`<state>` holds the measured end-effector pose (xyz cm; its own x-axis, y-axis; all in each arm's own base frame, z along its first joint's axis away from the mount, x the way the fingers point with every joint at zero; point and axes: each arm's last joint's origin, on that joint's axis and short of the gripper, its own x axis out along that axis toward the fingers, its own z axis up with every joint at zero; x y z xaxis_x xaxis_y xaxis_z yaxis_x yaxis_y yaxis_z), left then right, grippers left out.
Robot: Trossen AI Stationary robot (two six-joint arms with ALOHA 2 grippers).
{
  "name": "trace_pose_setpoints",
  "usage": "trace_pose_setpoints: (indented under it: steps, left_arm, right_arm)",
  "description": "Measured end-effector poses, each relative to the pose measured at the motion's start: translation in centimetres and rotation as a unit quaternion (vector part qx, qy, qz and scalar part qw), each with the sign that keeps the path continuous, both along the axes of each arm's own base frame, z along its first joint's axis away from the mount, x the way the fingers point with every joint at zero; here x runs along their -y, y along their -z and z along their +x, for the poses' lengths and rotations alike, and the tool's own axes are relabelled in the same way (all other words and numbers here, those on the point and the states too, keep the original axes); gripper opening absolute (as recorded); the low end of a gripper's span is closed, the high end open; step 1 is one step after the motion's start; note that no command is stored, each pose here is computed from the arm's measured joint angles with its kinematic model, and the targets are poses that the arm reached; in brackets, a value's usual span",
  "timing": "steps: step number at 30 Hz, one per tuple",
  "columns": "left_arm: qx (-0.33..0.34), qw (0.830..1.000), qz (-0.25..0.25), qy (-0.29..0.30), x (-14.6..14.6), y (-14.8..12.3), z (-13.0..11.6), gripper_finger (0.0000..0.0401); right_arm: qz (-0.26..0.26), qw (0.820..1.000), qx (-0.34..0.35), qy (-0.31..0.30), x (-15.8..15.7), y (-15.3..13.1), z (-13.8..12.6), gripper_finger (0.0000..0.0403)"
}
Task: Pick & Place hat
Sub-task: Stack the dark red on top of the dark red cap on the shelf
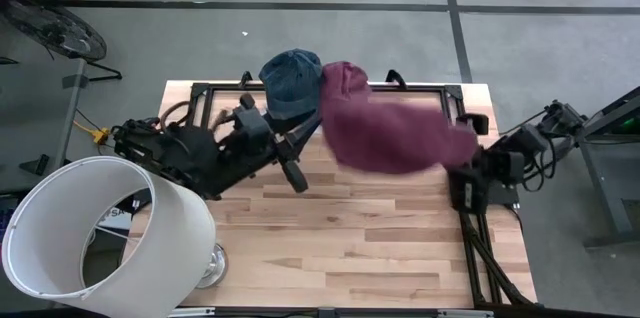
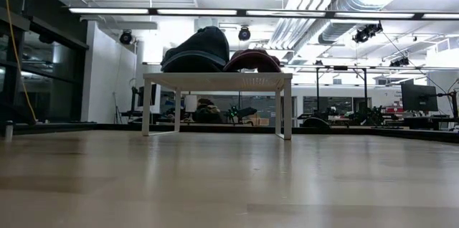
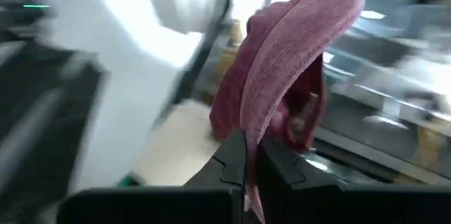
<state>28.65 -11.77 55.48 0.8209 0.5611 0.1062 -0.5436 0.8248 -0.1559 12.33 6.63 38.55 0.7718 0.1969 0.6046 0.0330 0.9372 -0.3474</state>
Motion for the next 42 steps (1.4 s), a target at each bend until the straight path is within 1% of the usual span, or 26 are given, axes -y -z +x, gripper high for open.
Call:
trace_pose_setpoints:
  steps: [2, 4, 7, 11, 14, 19, 21, 23, 26, 27, 29, 31, 35, 37, 39, 42]
  left_arm:
    - [0.008, 1.0, 0.001, 0.0, 0.0, -0.2, 0.0, 0.0087]
    - [0.014, 1.0, -0.001, 0.001, 0.0, -0.4, -0.1, 0.0087]
    - [0.016, 1.0, -0.002, 0.0, 0.0, -0.4, -0.1, 0.0087]
    - [0.016, 1.0, -0.002, 0.003, 0.0, -0.4, -0.1, 0.0087]
    - [0.02, 1.0, 0.003, 0.023, 0.1, -0.4, 0.0, 0.0087]
    - [0.032, 0.994, 0.021, 0.105, 0.5, -0.6, 0.2, 0.0087]
    - [0.027, 0.992, 0.029, 0.123, 0.8, -0.3, 0.7, 0.0087]
    - [0.002, 0.991, 0.058, 0.118, 1.2, 0.3, 1.4, 0.0087]
    - [-0.036, 0.992, 0.094, 0.082, 1.6, 1.3, 2.5, 0.0092]
    - [-0.046, 0.99, 0.105, 0.079, 1.7, 1.5, 2.8, 0.0096]
    - [-0.057, 0.987, 0.123, 0.082, 1.9, 1.8, 3.1, 0.0112]
    - [-0.062, 0.985, 0.133, 0.085, 2.1, 1.9, 3.3, 0.0137]
    - [-0.067, 0.985, 0.136, 0.084, 2.1, 2.1, 3.4, 0.0204]
    - [-0.073, 0.984, 0.142, 0.073, 2.0, 2.0, 3.4, 0.024]
    - [-0.091, 0.981, 0.16, 0.057, 2.0, 2.1, 3.3, 0.0267]
    - [-0.124, 0.975, 0.183, 0.012, 1.7, 2.7, 4.1, 0.0292]
  right_arm:
    - [-0.037, 0.999, -0.013, -0.037, -0.1, 0.3, -0.3, 0.0007]
    - [-0.044, 0.997, -0.035, -0.054, -0.1, 0.7, -0.3, 0.0007]
    - [-0.042, 0.996, -0.055, -0.047, -0.1, 1.0, -0.3, 0.0007]
    - [-0.047, 0.997, -0.047, -0.048, 0.0, 0.8, -0.6, 0.0007]
    - [-0.034, 0.998, -0.051, -0.02, 0.4, 0.7, -0.9, 0.0007]
    - [-0.023, 0.998, -0.051, 0.02, 1.0, 0.5, -1.4, 0.0007]
    - [-0.022, 0.998, -0.051, 0.029, 1.1, 0.5, -1.5, 0.0007]
    - [-0.021, 0.998, -0.053, 0.04, 1.2, 0.5, -1.5, 0.0007]
    - [-0.01, 0.996, -0.06, 0.061, 1.3, 0.5, -1.4, 0.0007]
    - [-0.009, 0.996, -0.062, 0.066, 1.3, 0.6, -1.4, 0.0007]
    - [-0.01, 0.995, -0.063, 0.075, 1.4, 0.5, -1.4, 0.0007]
    - [-0.004, 0.994, -0.063, 0.087, 1.4, 0.5, -1.4, 0.0007]
    - [0.005, 0.991, -0.066, 0.12, 1.7, 0.4, -1.5, 0.0007]
    - [0.01, 0.989, -0.063, 0.13, 1.8, 0.3, -1.5, 0.0007]
    - [0.011, 0.989, -0.058, 0.136, 1.8, 0.2, -1.6, 0.0007]
    - [0.01, 0.989, -0.057, 0.137, 1.8, 0.2, -1.5, 0.0007]
